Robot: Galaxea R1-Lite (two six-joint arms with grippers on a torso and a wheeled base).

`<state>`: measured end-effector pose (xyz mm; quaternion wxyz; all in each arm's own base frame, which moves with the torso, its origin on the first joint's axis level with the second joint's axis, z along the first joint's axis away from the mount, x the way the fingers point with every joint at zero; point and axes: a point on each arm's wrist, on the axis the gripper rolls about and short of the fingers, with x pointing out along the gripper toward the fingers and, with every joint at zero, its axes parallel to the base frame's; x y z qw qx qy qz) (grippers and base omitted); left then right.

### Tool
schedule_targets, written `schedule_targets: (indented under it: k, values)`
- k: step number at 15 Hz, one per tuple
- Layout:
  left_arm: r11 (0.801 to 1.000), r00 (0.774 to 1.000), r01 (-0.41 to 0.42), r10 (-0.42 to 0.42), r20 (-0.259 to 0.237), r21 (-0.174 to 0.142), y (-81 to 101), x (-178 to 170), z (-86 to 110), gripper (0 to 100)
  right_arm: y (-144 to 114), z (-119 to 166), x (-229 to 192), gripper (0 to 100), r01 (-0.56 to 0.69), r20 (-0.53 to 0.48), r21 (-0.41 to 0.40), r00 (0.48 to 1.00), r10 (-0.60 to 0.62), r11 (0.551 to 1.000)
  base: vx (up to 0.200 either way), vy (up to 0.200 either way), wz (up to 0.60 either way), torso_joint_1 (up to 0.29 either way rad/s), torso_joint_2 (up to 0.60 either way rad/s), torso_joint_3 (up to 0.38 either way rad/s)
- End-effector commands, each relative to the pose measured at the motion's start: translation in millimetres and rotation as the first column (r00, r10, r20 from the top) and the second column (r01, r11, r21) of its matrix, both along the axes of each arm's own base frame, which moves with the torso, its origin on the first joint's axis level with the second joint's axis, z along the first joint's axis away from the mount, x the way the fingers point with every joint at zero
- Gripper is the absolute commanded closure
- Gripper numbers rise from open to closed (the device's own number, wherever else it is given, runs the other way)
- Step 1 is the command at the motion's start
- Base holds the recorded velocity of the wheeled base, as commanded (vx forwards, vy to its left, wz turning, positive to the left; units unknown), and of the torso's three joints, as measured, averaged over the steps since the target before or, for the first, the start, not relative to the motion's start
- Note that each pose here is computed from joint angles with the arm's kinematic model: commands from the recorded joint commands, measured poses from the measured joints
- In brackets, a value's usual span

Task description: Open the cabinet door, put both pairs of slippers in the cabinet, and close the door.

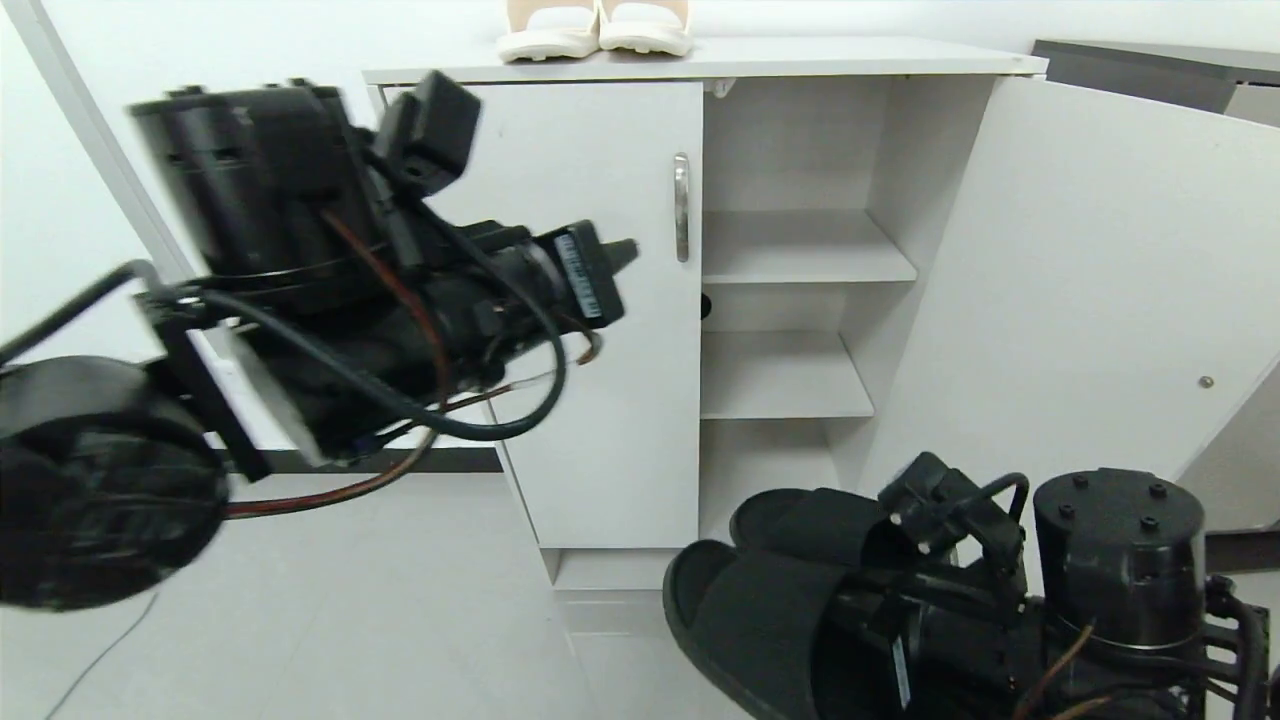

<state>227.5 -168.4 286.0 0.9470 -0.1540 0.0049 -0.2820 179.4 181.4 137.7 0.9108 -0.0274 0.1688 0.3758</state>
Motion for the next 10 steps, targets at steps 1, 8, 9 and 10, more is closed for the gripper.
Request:
schedule_targets:
  k: [1, 8, 9, 10]
  values:
    - [0.946, 0.950, -0.312, 0.313, 0.007, 0.083, 90.9, -72.8, -1.6, 100, 14.2, -2.6, 21.4, 100, 0.136, 0.017, -0.013, 0.991, -0.136, 0.991, 0.000, 0.000, 0.00, 0.000, 0.00, 0.000]
    - [0.486, 0.503, -0.859, 0.859, 0.092, 0.161, 179.0, -216.0, -78.7, 100, 37.1, -10.5, 60.7, 100, 0.483, 0.079, -0.015, 0.874, -0.480, 0.876, 0.000, 0.000, 0.00, 0.000, 0.00, 0.000]
    - [0.468, 0.490, -0.864, 0.867, 0.096, 0.185, 178.1, -235.8, -109.6, 100, 37.0, -10.7, 59.8, 100, 0.481, 0.079, -0.018, 0.875, -0.478, 0.877, 0.000, 0.000, 0.00, 0.000, 0.00, 0.000]
    - [0.474, 0.499, -0.859, 0.860, 0.105, 0.191, 176.7, -243.7, -125.9, 100, 36.8, -11.1, 59.7, 100, 0.482, 0.079, -0.019, 0.874, -0.479, 0.876, 0.000, 0.000, 0.00, 0.000, 0.00, 0.000]
